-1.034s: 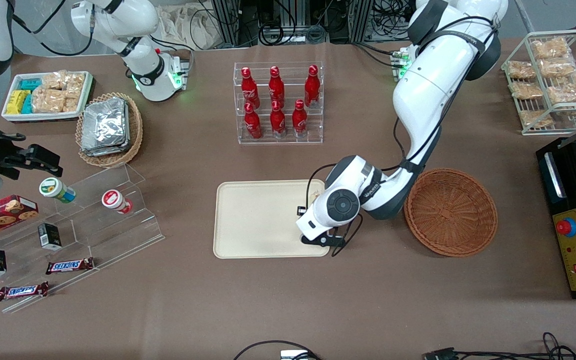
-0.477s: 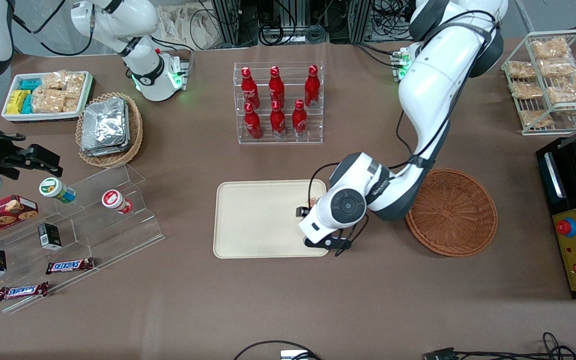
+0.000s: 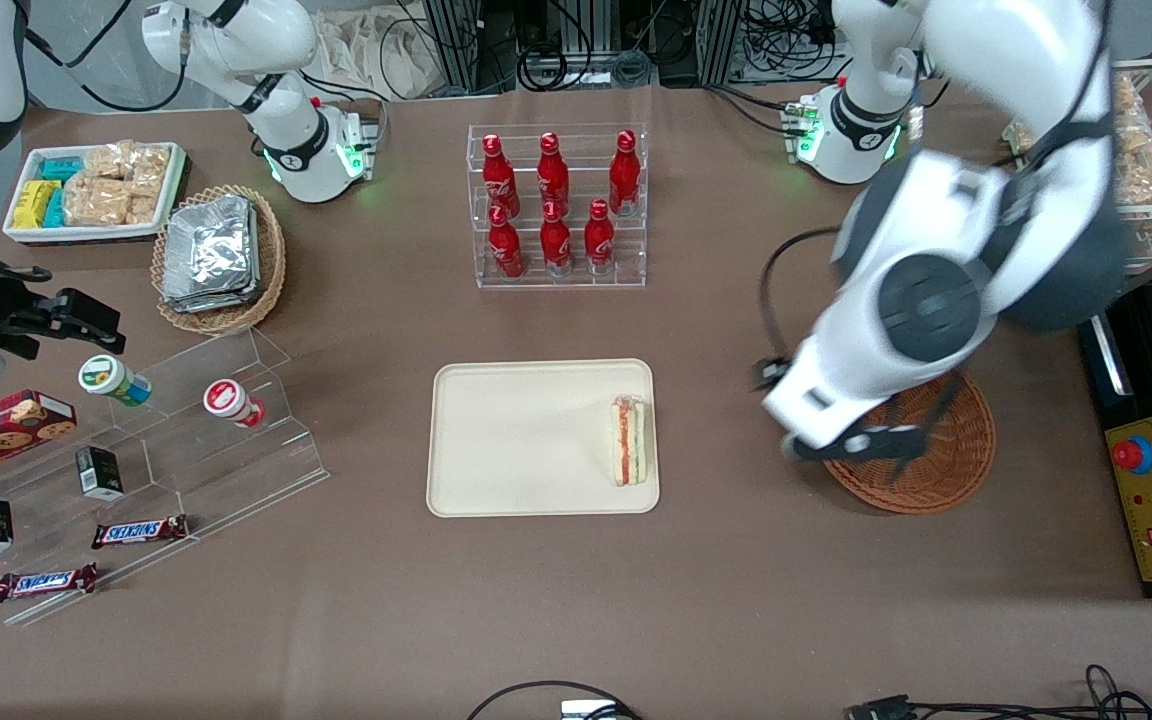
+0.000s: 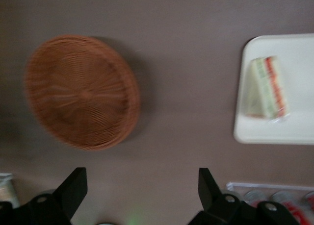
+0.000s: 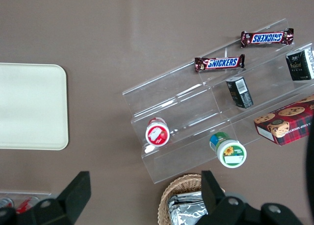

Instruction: Place sandwich from basket to tray

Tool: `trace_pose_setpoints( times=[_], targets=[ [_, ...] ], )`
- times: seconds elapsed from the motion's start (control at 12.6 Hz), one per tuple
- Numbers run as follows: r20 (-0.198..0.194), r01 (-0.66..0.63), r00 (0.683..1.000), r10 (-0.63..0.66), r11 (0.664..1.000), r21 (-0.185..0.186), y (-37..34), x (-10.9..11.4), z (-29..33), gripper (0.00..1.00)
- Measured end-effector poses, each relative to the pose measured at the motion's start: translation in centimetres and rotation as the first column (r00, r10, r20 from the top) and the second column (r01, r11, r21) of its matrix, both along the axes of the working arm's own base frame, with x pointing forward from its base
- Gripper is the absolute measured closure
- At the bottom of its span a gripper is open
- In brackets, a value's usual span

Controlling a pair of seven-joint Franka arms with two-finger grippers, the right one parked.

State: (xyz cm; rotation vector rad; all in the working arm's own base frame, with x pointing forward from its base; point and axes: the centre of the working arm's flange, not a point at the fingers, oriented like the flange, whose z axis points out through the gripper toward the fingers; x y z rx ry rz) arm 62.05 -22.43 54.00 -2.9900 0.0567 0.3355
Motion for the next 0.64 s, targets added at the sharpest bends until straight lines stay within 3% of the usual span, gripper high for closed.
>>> trace_pose_setpoints(
  times=[0.16,0.4,0.48,0.64],
  targets=[
    [-0.064,0.042,0.997,-0.041,0.999,0.018,7.3,-1.5,4.1,0.00],
    [-0.111,0.036,0.993,-0.038,0.999,-0.019,15.0,-4.0,6.1,0.00],
    [-0.118,0.031,0.992,-0.035,0.999,-0.032,15.9,-4.9,5.5,0.00],
    [-0.086,0.038,0.995,-0.042,0.998,-0.058,16.8,-6.4,3.3,0.00]
  ],
)
